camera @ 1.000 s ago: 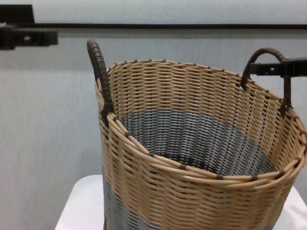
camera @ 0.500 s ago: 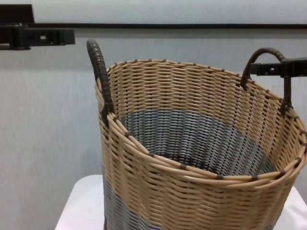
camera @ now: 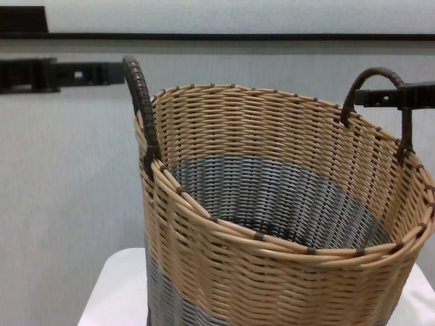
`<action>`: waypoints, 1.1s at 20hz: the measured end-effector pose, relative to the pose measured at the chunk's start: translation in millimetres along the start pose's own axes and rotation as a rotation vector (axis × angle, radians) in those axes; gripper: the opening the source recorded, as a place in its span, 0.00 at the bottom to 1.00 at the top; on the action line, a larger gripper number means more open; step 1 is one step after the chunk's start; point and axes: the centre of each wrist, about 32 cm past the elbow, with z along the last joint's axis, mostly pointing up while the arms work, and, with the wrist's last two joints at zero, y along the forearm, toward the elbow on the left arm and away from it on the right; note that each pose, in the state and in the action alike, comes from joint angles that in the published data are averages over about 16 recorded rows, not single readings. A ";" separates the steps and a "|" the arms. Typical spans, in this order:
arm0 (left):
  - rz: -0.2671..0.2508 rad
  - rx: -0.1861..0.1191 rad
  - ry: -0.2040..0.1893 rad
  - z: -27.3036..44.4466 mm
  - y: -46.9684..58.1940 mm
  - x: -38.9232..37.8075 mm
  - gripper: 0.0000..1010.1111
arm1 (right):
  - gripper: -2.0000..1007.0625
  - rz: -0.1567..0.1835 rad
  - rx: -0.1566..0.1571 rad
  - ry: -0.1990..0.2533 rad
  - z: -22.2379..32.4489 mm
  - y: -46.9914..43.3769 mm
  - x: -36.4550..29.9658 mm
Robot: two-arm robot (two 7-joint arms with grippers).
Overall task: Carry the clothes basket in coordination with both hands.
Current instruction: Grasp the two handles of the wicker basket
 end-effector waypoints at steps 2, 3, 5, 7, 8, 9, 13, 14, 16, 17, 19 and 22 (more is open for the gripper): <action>-0.009 0.003 0.010 -3.6 -3.2 1.0 0.99 | 0.99 0.000 0.000 0.000 0.0 0.0 0.0; -0.013 0.004 0.014 -5.3 -5.0 1.5 0.99 | 0.99 0.000 0.000 0.000 0.0 0.0 0.0; -0.023 0.006 0.020 -8.3 -9.2 2.8 0.99 | 0.99 0.000 0.000 0.000 0.0 0.0 0.0; -0.032 0.006 0.023 -10.5 -13.6 4.0 0.99 | 0.99 0.000 0.000 0.000 0.0 0.0 0.0; -0.037 0.005 0.023 -11.3 -15.9 4.4 0.99 | 0.99 0.000 0.000 0.000 0.0 0.0 0.0; -0.043 0.005 0.022 -11.9 -18.3 4.8 0.99 | 0.99 0.000 0.000 0.000 0.0 0.0 0.0; -0.065 0.001 0.016 -12.5 -27.4 5.8 0.99 | 0.99 0.000 0.000 0.000 0.0 0.0 0.0; -0.070 0.001 0.014 -12.4 -29.4 5.9 0.99 | 0.99 0.000 0.000 0.000 0.0 0.0 0.0; -0.080 -0.001 0.009 -12.0 -33.4 6.0 0.99 | 0.99 0.000 0.000 0.000 0.0 0.0 0.0; -0.084 -0.001 0.006 -11.7 -35.1 6.0 0.99 | 0.99 0.000 0.000 0.000 0.0 0.0 0.0; -0.090 -0.001 -0.002 -11.0 -38.5 6.0 0.99 | 0.99 0.000 0.000 0.000 0.0 0.0 0.0; -0.093 0.004 -0.023 -9.5 -43.9 6.3 0.99 | 0.99 0.000 0.000 0.000 0.0 0.0 0.0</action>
